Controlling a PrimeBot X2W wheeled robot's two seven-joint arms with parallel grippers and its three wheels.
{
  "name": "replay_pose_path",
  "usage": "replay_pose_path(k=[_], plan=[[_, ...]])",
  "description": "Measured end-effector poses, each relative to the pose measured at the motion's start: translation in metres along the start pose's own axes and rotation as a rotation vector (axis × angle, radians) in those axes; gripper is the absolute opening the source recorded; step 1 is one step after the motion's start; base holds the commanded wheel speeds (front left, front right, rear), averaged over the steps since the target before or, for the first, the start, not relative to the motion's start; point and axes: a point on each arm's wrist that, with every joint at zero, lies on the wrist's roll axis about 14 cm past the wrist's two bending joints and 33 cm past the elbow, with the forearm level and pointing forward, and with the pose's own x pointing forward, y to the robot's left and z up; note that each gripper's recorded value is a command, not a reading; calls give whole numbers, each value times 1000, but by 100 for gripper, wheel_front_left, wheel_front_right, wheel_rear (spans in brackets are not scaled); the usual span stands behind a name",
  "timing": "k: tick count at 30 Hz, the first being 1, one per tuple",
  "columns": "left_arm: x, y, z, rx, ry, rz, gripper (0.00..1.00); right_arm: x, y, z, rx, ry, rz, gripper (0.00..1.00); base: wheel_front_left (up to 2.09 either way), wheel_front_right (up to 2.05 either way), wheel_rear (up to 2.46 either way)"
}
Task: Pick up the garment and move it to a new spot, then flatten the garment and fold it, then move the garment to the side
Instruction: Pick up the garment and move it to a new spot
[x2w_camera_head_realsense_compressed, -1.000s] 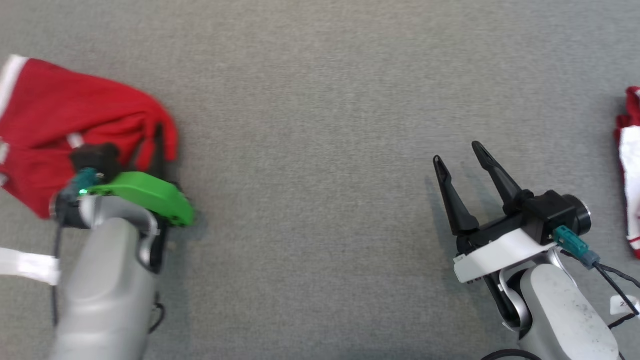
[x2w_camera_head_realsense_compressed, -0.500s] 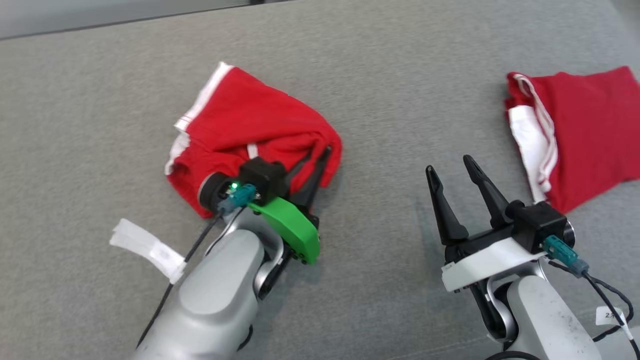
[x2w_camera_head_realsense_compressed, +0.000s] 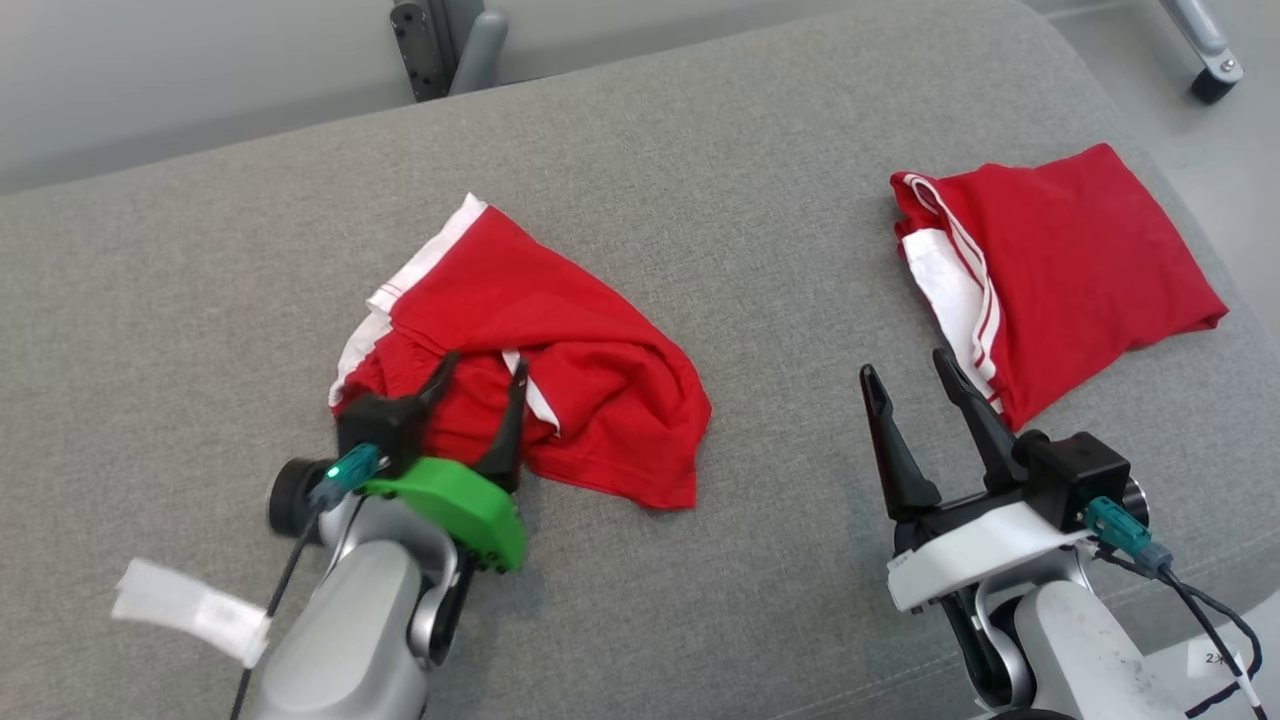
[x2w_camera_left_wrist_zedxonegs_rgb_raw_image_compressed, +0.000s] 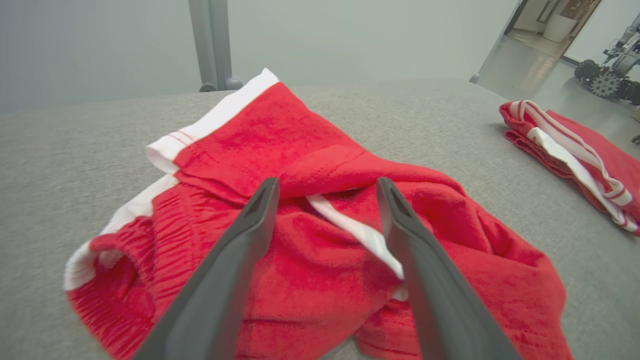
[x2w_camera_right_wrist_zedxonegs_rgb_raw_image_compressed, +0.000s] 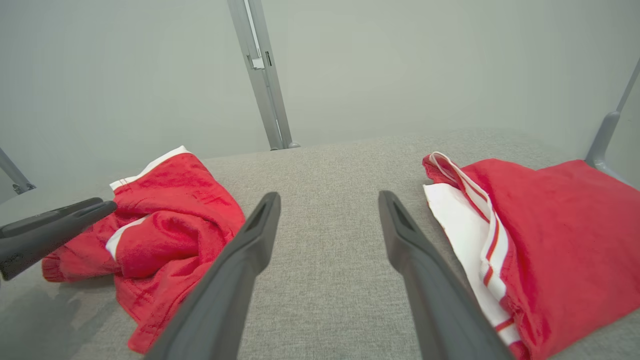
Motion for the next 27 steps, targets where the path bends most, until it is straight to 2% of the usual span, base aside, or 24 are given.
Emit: replay_pose_path(k=[7, 11, 19, 27], plan=[[-69, 80, 13, 21, -81, 304, 100, -11, 8, 6, 16, -19, 12, 100, 0, 0, 0], [-113, 104, 19, 55, -119, 426, 100, -19, 13, 6, 25, -21, 18, 100, 0, 0, 0], [-180, 122, 28, 74, -189, 584, 100, -31, 24, 7, 27, -26, 44, 100, 0, 0, 0], [-216, 127, 20, 83, -187, 643, 100, -42, 28, 0, 26, -6, 51, 100, 0, 0, 0]])
